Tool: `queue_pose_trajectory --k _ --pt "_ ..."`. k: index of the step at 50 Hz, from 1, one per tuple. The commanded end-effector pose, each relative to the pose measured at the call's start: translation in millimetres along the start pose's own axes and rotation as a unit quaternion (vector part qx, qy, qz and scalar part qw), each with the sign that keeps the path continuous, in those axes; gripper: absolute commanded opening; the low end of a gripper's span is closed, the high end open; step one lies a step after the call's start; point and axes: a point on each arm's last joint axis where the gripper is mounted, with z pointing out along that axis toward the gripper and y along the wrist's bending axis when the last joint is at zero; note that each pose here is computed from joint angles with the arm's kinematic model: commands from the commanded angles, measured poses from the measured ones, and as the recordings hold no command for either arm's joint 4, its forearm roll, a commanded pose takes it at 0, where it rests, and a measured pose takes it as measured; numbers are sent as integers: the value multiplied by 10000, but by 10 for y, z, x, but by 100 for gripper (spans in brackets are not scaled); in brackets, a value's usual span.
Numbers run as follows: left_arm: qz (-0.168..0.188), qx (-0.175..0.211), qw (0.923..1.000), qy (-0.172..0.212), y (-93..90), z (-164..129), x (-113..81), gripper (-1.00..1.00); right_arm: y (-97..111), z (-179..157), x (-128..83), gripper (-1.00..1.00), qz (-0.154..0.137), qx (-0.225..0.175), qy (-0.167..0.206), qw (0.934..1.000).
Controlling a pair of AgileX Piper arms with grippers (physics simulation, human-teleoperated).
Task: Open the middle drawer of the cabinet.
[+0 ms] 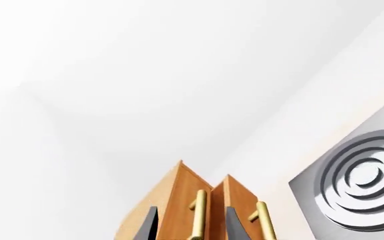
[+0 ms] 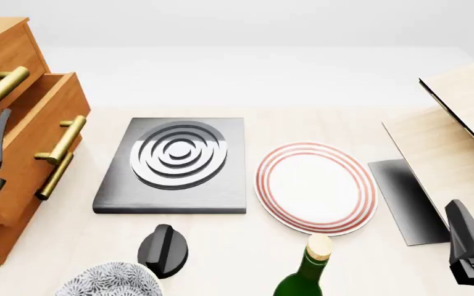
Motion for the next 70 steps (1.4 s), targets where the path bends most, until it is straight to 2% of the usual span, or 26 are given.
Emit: queue_pose_trajectory --k 1,9,11,17,19,25,36,40,44,46,50,52,54,66,70 --pt "-597 144 9981 104 194 -106 -160 100 2 0 1 100 -6 -18 -5 10000" --pt "-1022 430 9933 331 286 -78 -245 100 2 0 1 100 -5 -17 -6 10000" --pt "-993 420 9937 317 285 -96 -245 100 2 0 1 100 -6 -18 -5 10000" --pt "-1231 471 9901 492 344 -77 -276 100 2 0 1 100 -6 -17 -5 10000" --pt "-1402 513 9867 646 363 -42 -277 100 2 0 1 100 -5 -17 -6 10000" --pt "-1520 625 9836 749 349 -19 -270 100 2 0 1 100 -6 -17 -5 10000" --pt "-2081 927 9667 1164 345 133 -274 100 2 0 1 100 -6 -17 -5 10000" --pt "-2113 928 9653 1223 348 144 -268 100 2 0 1 100 -6 -18 -5 10000" --pt "-2262 940 9588 1436 343 200 -235 100 2 0 1 100 -5 -17 -6 10000" --pt "-2256 940 9586 1462 339 206 -226 100 2 0 1 100 -5 -17 -6 10000" --pt "-2494 1043 9475 1708 308 296 -192 100 2 0 1 100 -5 -17 -6 10000" --pt "-2523 1079 9454 1761 283 316 -171 100 2 0 1 100 -5 -17 -6 10000" --pt "-2529 1063 9449 1785 277 319 -158 100 2 0 1 100 -6 -17 -5 10000" --pt "-2918 1052 9284 2044 285 392 -138 100 2 0 1 100 -6 -17 -5 10000" --pt "-2982 993 9259 2097 295 398 -123 100 2 0 1 100 -5 -17 -6 10000"
